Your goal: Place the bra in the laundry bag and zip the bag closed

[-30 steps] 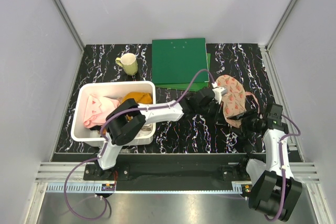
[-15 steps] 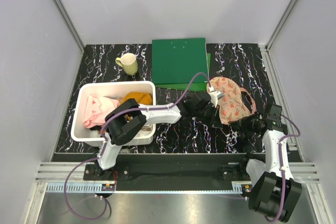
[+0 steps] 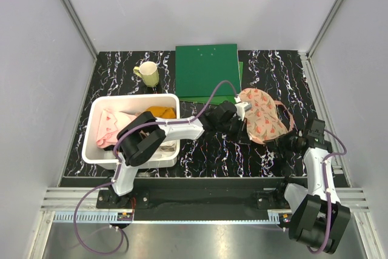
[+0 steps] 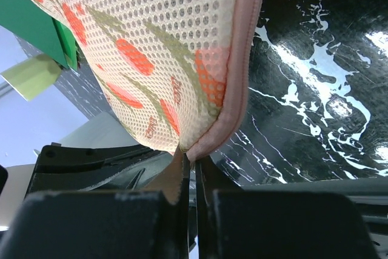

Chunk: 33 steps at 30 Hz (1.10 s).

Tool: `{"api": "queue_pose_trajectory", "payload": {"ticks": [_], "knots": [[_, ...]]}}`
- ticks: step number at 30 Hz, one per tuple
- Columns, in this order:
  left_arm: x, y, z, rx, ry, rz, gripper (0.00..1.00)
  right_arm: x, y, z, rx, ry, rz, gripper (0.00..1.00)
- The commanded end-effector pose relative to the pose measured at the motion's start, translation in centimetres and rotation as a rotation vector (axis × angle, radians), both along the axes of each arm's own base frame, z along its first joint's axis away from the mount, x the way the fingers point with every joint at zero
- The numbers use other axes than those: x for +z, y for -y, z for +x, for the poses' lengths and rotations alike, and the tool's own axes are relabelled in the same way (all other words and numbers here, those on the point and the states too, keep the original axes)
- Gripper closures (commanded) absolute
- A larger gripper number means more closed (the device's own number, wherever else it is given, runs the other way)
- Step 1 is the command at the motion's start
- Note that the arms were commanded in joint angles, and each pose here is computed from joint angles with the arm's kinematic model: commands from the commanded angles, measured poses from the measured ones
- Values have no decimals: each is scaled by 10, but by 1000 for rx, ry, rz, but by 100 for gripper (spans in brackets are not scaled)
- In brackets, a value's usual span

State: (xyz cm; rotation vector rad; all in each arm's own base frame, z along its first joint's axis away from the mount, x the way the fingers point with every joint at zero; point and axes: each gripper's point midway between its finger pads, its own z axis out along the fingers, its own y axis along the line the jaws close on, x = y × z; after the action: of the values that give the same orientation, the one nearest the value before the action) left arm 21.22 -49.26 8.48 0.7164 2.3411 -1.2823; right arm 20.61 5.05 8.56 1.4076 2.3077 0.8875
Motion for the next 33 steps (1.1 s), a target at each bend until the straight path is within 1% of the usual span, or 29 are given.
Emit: {"api": "queue_pose_trajectory", "payload": {"ticks": [1, 4, 5, 6, 7, 8, 9, 10, 14, 15, 16, 17, 18, 19, 20, 21, 22, 23, 24, 25, 26, 27, 28, 29, 30, 31, 32, 33], "knots": [[7, -22, 40, 105, 97, 77, 100, -4, 23, 1, -12, -3, -149, 100], [10, -24, 43, 106, 118, 94, 100, -5, 25, 0, -2, 0, -165, 100], [15, -24, 41, 92, 129, 90, 97, -6, 24, 1, 3, -6, -157, 100], [19, -24, 41, 88, 134, 85, 91, -5, 23, 1, 17, -4, -156, 91], [23, -25, 40, 93, 150, 86, 85, 1, 25, 3, 45, 10, -177, 67], [33, -28, 39, 92, 173, 82, 75, 2, 25, 4, 53, 12, -174, 59], [39, -29, 39, 95, 190, 78, 72, 5, 25, 5, 56, 21, -178, 56], [43, -33, 38, 109, 207, 94, 68, 11, 31, 8, 46, 32, -213, 52], [85, -51, 35, 153, 287, 58, 59, 35, 45, 21, 54, 87, -306, 45], [91, -56, 37, 177, 306, 58, 56, 49, 49, 31, 68, 120, -335, 44], [103, -64, 33, 189, 326, 41, 55, 45, 51, 37, 123, 89, -398, 44], [110, -68, 32, 203, 342, 31, 53, 45, 48, 41, 173, 71, -444, 40], [115, -74, 32, 227, 361, 26, 51, 60, 58, 56, 188, 82, -573, 38], [123, -84, 30, 252, 377, 9, 50, 55, 34, 65, 304, 72, -601, 35], [128, -90, 29, 272, 391, 4, 48, 71, 27, 77, 330, 98, -632, 32], [130, -98, 32, 311, 412, 9, 47, 75, 21, 84, 341, 103, -663, 31], [136, -111, 27, 331, 425, 1, 47, 77, 9, 90, 371, 115, -671, 30], [139, -118, 25, 350, 434, -5, 47, 91, -13, 99, 415, 187, -676, 29], [145, -126, 26, 386, 455, -14, 46, 95, -24, 102, 427, 212, -696, 28], [152, -141, 18, 409, 466, -40, 46, 97, -36, 105, 454, 230, -707, 27], [155, -152, 18, 444, 483, -45, 46, 105, -63, 103, 519, 283, -707, 25], [147, -162, 11, 454, 480, -36, 46, 104, -73, 103, 539, 293, -714, 22], [165, -175, 4, 481, 494, -91, 45, 102, -86, 101, 576, 301, -708, 20], [168, -184, 0, 501, 498, -108, 45, 100, -115, 91, 650, 345, -698, 17], [153, -194, -7, 513, 493, -91, 45, 98, -125, 87, 661, 358, -697, 1], [170, -206, -15, 539, 491, -163, 44, 98, -137, 79, 689, 379, -683, 0], [169, -214, -19, 559, 485, -179, 44, 89, -154, 67, 728, 401, -655, 0], [149, -221, -28, 554, 461, -168, 43, 87, -162, 60, 742, 416, -627, 0]]}}
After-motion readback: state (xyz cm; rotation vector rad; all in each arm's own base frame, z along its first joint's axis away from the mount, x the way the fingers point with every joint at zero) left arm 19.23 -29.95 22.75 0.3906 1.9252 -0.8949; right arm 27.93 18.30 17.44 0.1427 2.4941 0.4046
